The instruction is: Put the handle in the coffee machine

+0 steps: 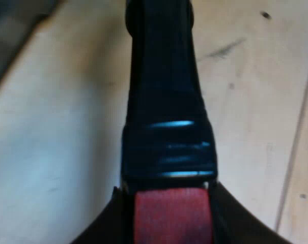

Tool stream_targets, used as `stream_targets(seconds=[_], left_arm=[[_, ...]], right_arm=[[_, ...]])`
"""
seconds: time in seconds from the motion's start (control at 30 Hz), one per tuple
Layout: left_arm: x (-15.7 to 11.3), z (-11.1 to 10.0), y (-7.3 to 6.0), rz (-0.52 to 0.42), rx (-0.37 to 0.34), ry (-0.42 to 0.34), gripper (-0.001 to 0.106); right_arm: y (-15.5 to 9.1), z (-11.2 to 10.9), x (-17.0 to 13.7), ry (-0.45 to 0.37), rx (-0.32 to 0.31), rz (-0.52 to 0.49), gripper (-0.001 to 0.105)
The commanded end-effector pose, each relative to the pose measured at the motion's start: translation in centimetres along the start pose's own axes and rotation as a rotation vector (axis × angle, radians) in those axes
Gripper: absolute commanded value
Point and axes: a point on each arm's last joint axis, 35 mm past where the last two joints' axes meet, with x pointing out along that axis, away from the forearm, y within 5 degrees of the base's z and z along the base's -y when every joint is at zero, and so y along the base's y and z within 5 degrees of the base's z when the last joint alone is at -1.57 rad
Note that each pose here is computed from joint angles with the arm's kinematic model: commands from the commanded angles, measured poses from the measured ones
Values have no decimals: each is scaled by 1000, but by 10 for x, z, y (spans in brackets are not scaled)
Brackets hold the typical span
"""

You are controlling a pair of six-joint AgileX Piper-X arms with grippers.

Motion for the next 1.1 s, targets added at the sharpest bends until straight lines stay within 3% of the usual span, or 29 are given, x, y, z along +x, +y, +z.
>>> stream_targets(seconds=[0.03, 0.23, 0.43, 0.63, 0.77, 1.1], left_arm=[[-20, 4, 4, 9, 5, -82, 0], [-36, -9, 18, 41, -43, -61, 0], [-46, -21, 30, 72, -52, -36, 0], [-61, -25, 47, 148, -125, -104, 0], [-69, -29, 55, 203, -173, -131, 0], [-71, -27, 57, 224, -165, -151, 0]], right_arm=[[-5, 1, -6, -18, -2, -76, 103], [-5, 0, -5, -15, -4, -92, 103], [1, 4, -7, -55, -1, -35, 103], [23, 11, -9, -174, -20, 27, 103], [46, 5, -1, -225, -28, 43, 103], [94, -23, 15, -290, -112, 85, 103]])
